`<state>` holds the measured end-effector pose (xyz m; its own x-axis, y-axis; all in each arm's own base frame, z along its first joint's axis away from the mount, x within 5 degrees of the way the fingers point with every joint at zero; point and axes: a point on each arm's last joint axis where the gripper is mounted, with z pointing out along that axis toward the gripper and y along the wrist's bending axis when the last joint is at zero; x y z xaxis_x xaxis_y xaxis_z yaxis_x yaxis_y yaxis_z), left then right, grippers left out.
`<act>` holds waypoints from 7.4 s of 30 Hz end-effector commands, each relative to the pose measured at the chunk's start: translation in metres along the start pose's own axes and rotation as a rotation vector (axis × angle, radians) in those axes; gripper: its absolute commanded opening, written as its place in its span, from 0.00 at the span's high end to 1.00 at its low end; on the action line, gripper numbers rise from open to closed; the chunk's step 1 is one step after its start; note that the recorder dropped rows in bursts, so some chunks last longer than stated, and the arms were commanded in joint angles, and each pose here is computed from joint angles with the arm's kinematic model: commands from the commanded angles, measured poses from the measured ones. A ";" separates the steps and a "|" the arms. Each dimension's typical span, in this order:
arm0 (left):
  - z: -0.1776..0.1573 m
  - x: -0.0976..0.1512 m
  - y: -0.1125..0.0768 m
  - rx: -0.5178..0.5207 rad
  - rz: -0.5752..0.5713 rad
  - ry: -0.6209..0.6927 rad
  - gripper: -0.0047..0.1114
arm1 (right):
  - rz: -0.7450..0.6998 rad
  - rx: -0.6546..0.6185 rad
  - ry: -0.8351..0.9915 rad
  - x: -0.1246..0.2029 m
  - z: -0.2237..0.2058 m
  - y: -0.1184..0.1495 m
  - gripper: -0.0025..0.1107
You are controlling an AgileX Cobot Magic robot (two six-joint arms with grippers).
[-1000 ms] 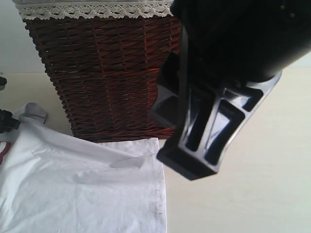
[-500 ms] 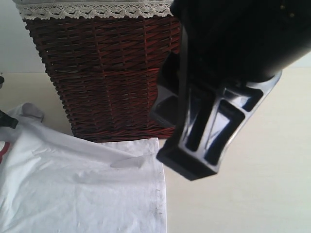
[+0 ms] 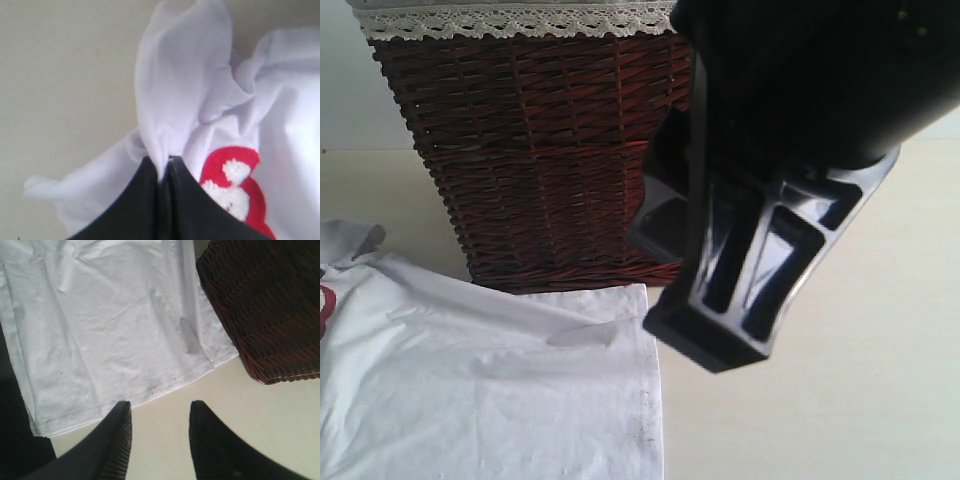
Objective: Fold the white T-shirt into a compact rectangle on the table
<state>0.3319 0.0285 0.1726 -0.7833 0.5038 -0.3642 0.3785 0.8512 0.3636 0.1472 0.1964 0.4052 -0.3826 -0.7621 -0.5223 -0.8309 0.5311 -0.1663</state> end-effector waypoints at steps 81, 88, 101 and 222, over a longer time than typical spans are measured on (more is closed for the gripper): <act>0.113 -0.060 0.023 0.027 -0.695 -0.472 0.86 | -0.008 -0.001 -0.004 0.000 0.000 0.000 0.65; 0.080 -0.071 0.036 0.007 -0.693 -0.515 0.68 | -0.008 -0.002 -0.004 0.000 0.000 0.000 0.65; 0.114 -0.033 0.004 0.071 -0.631 -0.056 0.93 | -0.008 -0.002 -0.004 0.000 0.000 0.000 0.65; -0.027 -0.058 -0.085 0.268 -0.298 0.007 0.96 | 0.024 0.105 -0.174 0.064 -0.023 -0.004 0.98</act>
<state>0.3424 -0.0353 0.1864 -0.8902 0.1265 -0.4377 0.1286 0.9914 0.0249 0.1155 0.1368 0.3921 -0.3201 -0.6798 -0.6599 -0.7745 0.5889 -0.2310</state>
